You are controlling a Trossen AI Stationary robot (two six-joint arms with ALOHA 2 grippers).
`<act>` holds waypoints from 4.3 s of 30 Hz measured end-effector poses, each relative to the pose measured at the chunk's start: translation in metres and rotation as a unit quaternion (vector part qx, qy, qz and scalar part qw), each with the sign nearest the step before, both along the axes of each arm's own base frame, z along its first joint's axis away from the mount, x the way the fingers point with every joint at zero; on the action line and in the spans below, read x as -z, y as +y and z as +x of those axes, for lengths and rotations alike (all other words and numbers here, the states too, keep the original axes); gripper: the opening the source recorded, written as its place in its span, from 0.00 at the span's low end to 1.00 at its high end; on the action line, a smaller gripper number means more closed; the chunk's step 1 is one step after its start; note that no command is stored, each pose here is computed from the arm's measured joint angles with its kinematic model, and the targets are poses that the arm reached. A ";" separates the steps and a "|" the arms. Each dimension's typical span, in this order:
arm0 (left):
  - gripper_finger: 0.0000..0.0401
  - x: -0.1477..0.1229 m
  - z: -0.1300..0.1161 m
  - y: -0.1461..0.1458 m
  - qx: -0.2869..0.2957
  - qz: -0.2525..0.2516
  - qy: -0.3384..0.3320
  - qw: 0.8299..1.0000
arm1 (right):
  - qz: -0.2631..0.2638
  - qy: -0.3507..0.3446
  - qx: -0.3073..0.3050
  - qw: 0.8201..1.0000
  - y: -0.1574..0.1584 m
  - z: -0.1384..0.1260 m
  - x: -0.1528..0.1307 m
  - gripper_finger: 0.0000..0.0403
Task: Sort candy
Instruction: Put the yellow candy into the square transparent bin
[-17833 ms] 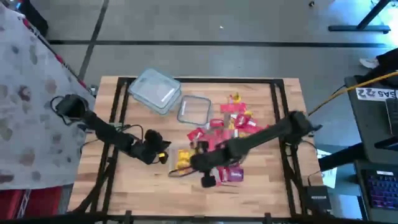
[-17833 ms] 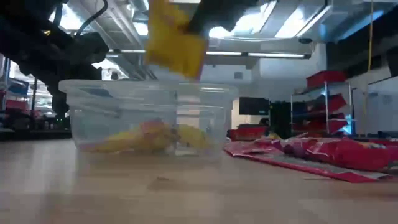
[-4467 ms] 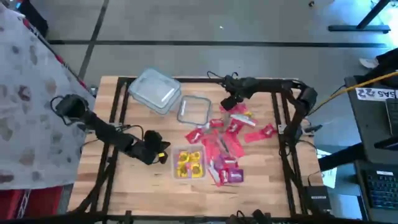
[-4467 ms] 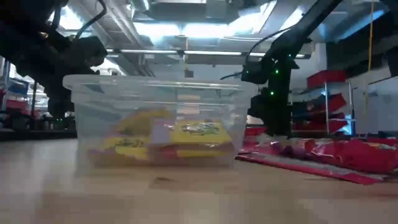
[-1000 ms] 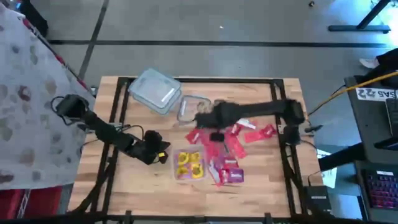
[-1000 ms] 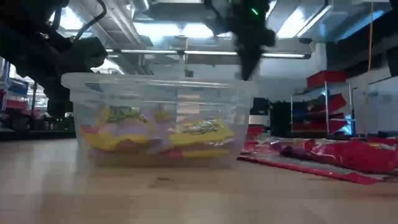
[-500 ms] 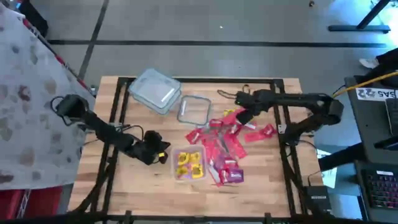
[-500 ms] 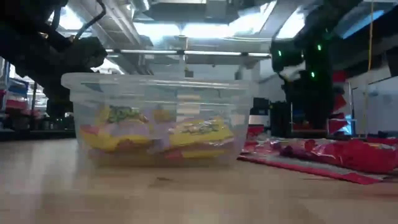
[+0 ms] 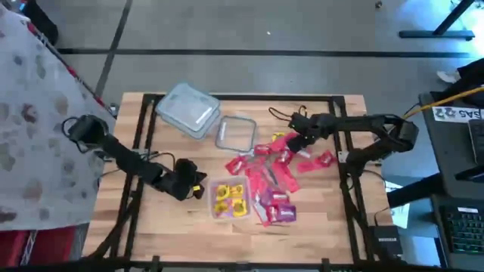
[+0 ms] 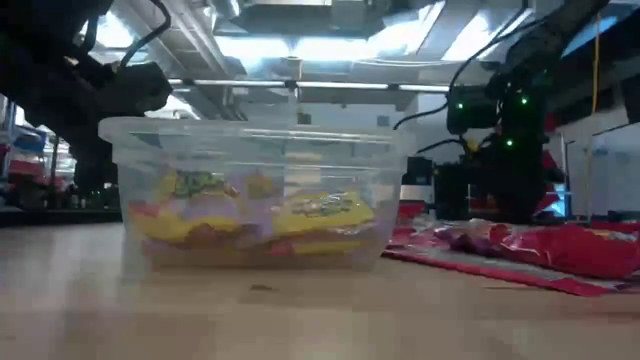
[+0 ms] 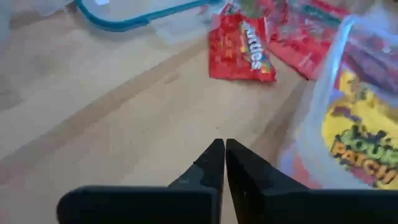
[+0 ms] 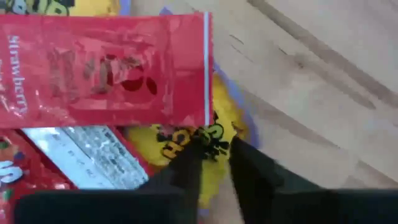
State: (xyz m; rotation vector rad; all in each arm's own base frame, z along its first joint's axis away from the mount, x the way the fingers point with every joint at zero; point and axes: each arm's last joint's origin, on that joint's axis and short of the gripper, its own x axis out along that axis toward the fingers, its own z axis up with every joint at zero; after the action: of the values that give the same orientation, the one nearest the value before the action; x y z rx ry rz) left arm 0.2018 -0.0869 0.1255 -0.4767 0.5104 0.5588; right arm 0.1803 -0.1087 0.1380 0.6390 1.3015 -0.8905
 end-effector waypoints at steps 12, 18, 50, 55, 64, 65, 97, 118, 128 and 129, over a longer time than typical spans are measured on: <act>0.00 0.000 0.000 0.000 -0.001 0.000 -0.002 1.000 | -0.101 -0.025 -0.100 0.990 0.052 0.033 -0.115 0.00; 0.00 0.000 0.000 0.000 -0.002 0.000 -0.002 1.000 | -0.139 -0.164 -0.243 0.946 0.105 0.084 -0.163 0.00; 0.00 0.000 0.000 0.000 -0.008 -0.006 -0.004 1.000 | -0.111 0.030 -0.770 0.627 0.260 0.255 -0.064 0.00; 0.00 0.000 0.000 0.000 -0.007 -0.006 -0.004 1.000 | -0.106 0.025 -0.799 0.591 0.262 0.255 -0.064 0.00; 0.00 0.000 0.000 0.000 -0.007 -0.005 -0.003 1.000 | -0.100 0.016 -0.809 0.579 0.270 0.253 -0.065 0.18; 0.00 0.000 0.000 0.000 -0.007 -0.005 -0.003 1.000 | -0.102 0.017 -0.808 0.581 0.270 0.253 -0.065 0.22; 0.00 0.000 0.000 0.000 -0.009 -0.009 -0.005 1.000 | -0.126 -0.015 -0.646 0.752 0.247 0.258 -0.091 0.01; 0.00 0.002 0.000 -0.002 -0.006 -0.012 -0.004 1.000 | -0.085 -0.067 -0.253 0.961 0.023 0.128 -0.058 0.41; 0.00 0.002 0.000 -0.001 -0.007 -0.011 -0.003 1.000 | -0.064 -0.010 -0.191 0.979 -0.007 0.110 -0.001 0.45; 0.00 0.002 0.000 -0.001 -0.007 -0.011 -0.003 1.000 | -0.061 -0.023 -0.190 0.980 -0.008 0.110 0.000 0.43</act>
State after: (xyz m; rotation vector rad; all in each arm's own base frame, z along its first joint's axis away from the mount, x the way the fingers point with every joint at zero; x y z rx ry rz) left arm 0.2016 -0.0881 0.1236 -0.5021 0.5083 0.5654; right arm 0.2900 -0.1168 0.1376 0.2967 1.2617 -0.6306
